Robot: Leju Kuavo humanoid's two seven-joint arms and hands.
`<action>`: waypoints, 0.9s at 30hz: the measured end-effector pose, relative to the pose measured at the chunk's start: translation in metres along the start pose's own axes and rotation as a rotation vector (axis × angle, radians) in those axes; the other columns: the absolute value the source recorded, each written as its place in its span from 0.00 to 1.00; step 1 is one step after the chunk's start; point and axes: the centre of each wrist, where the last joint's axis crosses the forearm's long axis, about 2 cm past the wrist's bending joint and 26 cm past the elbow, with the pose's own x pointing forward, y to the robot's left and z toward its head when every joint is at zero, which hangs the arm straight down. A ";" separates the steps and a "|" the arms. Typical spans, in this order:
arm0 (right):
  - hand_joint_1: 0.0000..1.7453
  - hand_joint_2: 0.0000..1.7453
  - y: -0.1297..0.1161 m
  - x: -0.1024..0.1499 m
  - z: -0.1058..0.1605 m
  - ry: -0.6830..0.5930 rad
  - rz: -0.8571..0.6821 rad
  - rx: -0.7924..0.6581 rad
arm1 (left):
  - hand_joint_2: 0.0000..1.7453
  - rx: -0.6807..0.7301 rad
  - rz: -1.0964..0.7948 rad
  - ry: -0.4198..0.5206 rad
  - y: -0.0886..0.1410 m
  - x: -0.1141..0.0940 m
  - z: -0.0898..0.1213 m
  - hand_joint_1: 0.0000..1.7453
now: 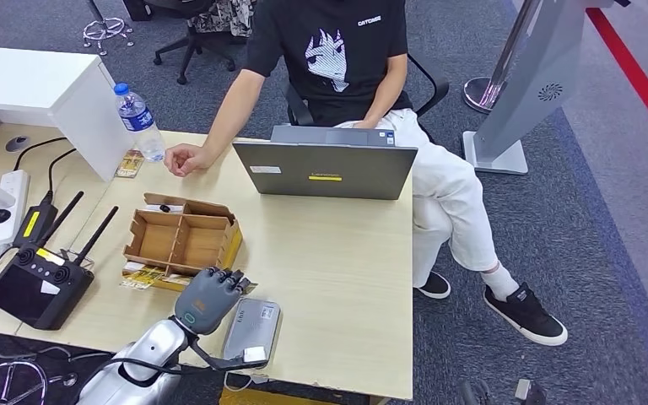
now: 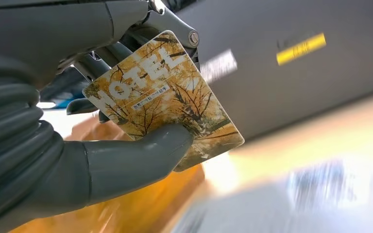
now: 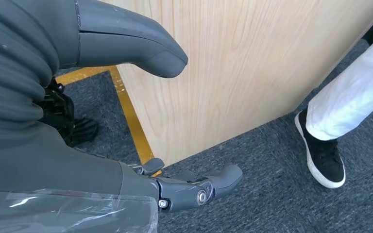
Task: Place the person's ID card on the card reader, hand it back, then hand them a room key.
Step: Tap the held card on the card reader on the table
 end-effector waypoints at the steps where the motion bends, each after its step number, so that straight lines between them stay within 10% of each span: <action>1: 0.00 1.00 0.000 0.000 0.000 0.001 0.002 0.001 | 1.00 0.031 -0.009 0.002 0.004 0.003 -0.007 1.00; 8: 0.00 1.00 0.004 -0.002 0.000 0.012 0.024 0.014 | 1.00 0.251 -0.105 0.063 0.060 -0.013 -0.059 1.00; 16: 0.00 1.00 0.011 -0.001 -0.002 0.030 0.049 0.043 | 1.00 0.333 -0.214 0.232 0.119 -0.081 -0.096 1.00; 23: 0.00 1.00 0.013 0.000 -0.003 0.031 0.053 0.050 | 1.00 0.337 -0.234 0.266 0.129 -0.098 -0.100 1.00; 27: 0.00 1.00 0.022 0.002 -0.006 0.034 0.061 0.075 | 1.00 0.315 -0.306 0.400 0.157 -0.164 -0.110 1.00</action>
